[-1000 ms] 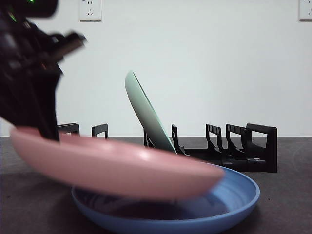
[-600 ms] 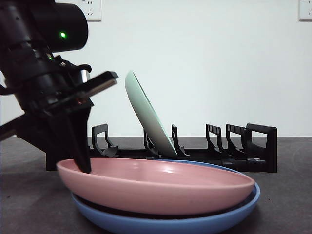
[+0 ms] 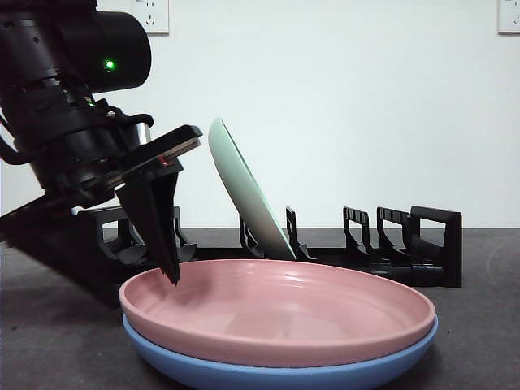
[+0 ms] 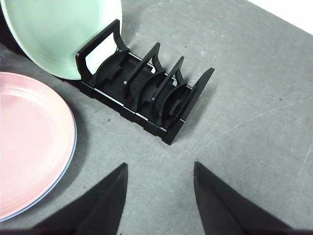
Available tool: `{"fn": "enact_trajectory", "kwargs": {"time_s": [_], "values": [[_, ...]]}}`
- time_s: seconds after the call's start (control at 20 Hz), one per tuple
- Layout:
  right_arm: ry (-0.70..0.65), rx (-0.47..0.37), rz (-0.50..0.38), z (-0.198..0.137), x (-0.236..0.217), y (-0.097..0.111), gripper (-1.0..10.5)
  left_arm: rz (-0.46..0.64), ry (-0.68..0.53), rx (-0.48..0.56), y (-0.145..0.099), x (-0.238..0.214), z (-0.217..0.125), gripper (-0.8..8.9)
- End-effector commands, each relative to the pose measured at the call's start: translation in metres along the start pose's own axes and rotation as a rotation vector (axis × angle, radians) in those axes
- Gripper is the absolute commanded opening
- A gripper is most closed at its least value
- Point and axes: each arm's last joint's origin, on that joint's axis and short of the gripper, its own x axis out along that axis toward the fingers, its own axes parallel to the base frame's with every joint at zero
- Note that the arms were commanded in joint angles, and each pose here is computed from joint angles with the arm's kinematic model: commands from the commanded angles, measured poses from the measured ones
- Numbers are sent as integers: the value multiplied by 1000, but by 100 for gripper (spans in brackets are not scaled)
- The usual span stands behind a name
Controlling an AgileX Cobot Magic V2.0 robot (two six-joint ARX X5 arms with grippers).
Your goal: Place the plate
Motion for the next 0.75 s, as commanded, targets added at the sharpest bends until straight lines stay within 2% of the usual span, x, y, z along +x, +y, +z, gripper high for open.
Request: {"fn": "enact_trajectory", "kwargs": {"time_s": [0.05, 0.15, 0.25, 0.4, 0.55, 0.75], "values": [[-4, 16, 5, 1, 1, 1, 210, -6, 1, 22, -7, -5, 5, 383], [-3, 17, 5, 1, 1, 1, 210, -30, -62, 80, -12, -23, 8, 380], [-1, 28, 5, 0, 1, 1, 210, -42, -176, 153, -17, -53, 7, 379], [1, 34, 6, 0, 1, 1, 210, 20, -376, 288, -16, -110, -12, 375], [1, 35, 9, 0, 1, 1, 210, 97, -503, 347, -3, -166, -56, 375], [-1, 42, 52, 0, 1, 2, 210, 66, -709, 353, 11, -216, -119, 375]]}}
